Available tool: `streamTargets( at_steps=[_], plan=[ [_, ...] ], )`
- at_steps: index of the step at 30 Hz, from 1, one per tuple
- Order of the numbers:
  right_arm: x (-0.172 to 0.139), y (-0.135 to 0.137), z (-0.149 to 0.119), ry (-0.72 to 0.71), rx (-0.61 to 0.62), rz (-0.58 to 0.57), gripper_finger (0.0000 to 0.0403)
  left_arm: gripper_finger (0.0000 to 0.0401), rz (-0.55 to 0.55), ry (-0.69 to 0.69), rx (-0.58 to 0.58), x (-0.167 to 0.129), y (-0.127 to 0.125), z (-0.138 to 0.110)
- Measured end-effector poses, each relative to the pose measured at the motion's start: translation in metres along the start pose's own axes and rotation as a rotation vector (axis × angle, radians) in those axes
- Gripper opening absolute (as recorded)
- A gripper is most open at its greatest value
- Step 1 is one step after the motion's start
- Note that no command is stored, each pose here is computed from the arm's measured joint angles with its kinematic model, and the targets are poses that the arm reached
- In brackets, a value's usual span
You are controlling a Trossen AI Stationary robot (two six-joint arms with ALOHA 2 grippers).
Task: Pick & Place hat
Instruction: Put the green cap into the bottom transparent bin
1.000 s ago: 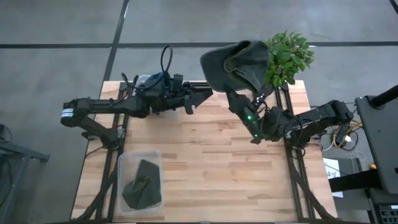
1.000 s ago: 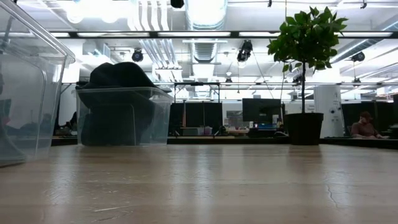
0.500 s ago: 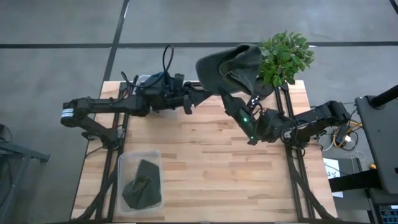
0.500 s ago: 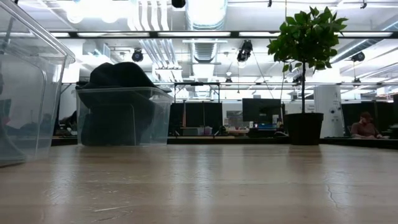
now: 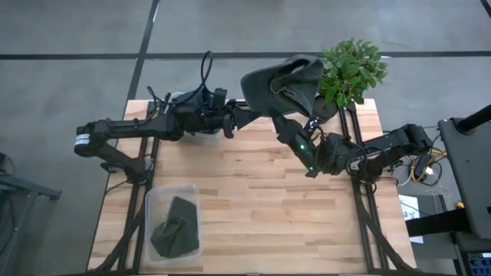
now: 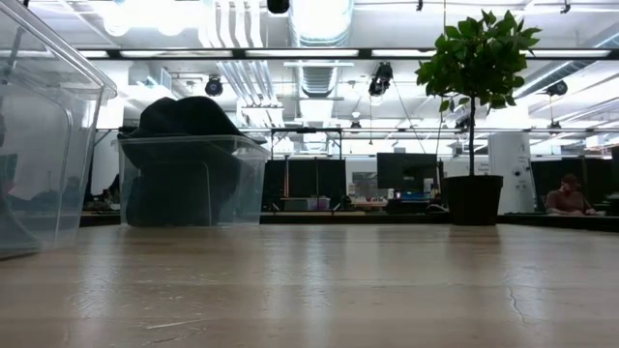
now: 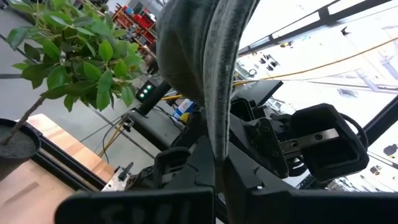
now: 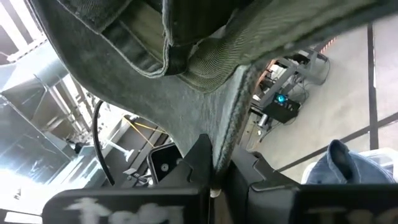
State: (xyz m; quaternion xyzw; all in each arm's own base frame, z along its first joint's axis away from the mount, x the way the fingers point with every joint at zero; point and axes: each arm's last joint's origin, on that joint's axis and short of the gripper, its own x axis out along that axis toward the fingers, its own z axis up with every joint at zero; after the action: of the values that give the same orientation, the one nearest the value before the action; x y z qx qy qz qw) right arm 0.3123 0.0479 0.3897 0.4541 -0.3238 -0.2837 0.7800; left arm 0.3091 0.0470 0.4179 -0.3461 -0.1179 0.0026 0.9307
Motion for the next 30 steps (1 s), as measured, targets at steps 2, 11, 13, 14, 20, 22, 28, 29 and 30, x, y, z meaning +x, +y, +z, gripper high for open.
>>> streamTargets(
  at_steps=[2,11,13,14,20,22,28,29,30],
  plan=[
    [0.000,0.000,0.000,0.003,-0.026,0.001,0.0021,0.0005,-0.002,0.002,-0.002,-0.001,0.000,0.001],
    [-0.003,-0.008,-0.015,0.192,-0.124,0.036,0.0128,0.0003,-0.031,-0.033,-0.011,-0.015,-0.007,0.019],
    [-0.004,-0.010,-0.020,0.283,-0.160,0.083,0.0149,0.0003,-0.031,-0.021,-0.005,-0.021,-0.008,0.024],
    [-0.005,-0.011,-0.022,0.338,-0.179,0.109,0.0158,0.0003,-0.023,-0.004,-0.001,-0.025,-0.007,0.026],
    [-0.015,-0.009,-0.029,0.596,-0.216,0.256,0.0182,0.0003,0.145,0.188,0.023,-0.050,0.005,0.028],
    [-0.018,-0.007,-0.031,0.653,-0.236,0.315,0.0181,0.0003,0.199,0.259,0.033,-0.059,0.009,0.027],
    [-0.023,0.001,-0.025,0.691,-0.230,0.376,0.0170,0.0003,0.370,0.422,0.020,-0.089,0.013,0.020],
    [-0.023,0.004,-0.022,0.680,-0.230,0.380,0.0168,0.0003,0.394,0.445,0.007,-0.093,0.014,0.019],
    [-0.022,0.007,-0.019,0.668,-0.234,0.390,0.0166,0.0003,0.419,0.468,-0.005,-0.096,0.014,0.017]
  ],
)
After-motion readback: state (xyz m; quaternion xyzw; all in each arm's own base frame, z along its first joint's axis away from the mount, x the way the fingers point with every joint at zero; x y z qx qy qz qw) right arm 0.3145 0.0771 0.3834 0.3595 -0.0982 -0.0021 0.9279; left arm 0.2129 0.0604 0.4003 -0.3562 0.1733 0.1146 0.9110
